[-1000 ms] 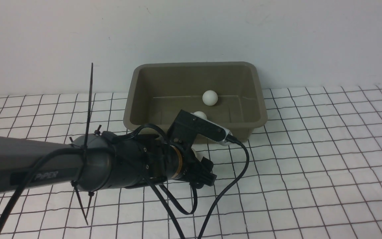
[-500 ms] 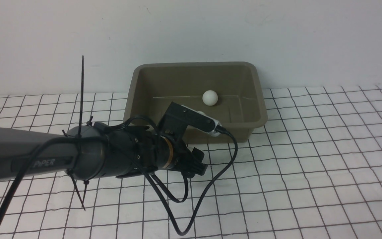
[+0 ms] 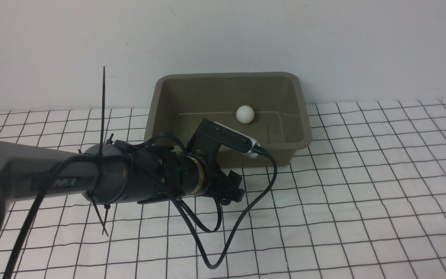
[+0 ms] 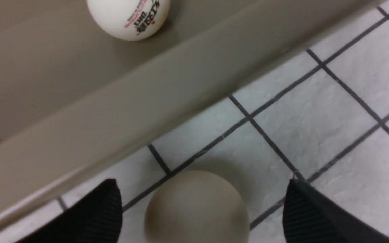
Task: Put the table tennis balls into the box on the white checkered tablecloth.
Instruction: 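Reach for and grasp a ping pong ball on the table beside the basket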
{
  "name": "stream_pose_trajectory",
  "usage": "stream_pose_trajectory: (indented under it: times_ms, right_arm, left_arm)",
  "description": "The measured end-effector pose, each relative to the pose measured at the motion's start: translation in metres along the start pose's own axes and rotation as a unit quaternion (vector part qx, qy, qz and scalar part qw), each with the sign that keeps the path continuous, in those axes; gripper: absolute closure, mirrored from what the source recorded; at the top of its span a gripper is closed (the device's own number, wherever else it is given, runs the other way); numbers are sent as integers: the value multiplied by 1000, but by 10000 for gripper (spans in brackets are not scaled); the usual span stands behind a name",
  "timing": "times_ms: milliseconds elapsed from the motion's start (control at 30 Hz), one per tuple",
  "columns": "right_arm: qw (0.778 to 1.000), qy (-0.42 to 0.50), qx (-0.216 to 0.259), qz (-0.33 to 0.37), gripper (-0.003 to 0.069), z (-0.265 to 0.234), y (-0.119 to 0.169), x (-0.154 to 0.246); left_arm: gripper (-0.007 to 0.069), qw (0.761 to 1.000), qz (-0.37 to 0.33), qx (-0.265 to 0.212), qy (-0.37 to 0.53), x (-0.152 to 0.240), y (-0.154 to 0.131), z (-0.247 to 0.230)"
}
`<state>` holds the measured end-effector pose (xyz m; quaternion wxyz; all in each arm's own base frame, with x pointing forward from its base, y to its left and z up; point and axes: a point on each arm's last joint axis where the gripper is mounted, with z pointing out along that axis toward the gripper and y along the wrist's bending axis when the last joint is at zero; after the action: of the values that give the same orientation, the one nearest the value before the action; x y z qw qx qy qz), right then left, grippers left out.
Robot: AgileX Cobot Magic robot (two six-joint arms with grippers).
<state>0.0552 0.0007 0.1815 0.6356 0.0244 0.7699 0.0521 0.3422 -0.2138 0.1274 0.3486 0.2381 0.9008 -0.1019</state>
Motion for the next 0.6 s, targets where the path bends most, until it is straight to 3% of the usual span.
stream_pose_trajectory:
  times_ms: [200,433,600]
  right_arm:
    - [1000,0,0,0,673,0,0,0]
    - [1000,0,0,0,673,0,0,0]
    - [1000,0,0,0,673,0,0,0]
  left_arm:
    - [76,1000,-7,-12,8,0,2,6]
    - [271,997,-18,-63,32,1,11,4]
    - [272,996,-19,-79,39,1,14,3]
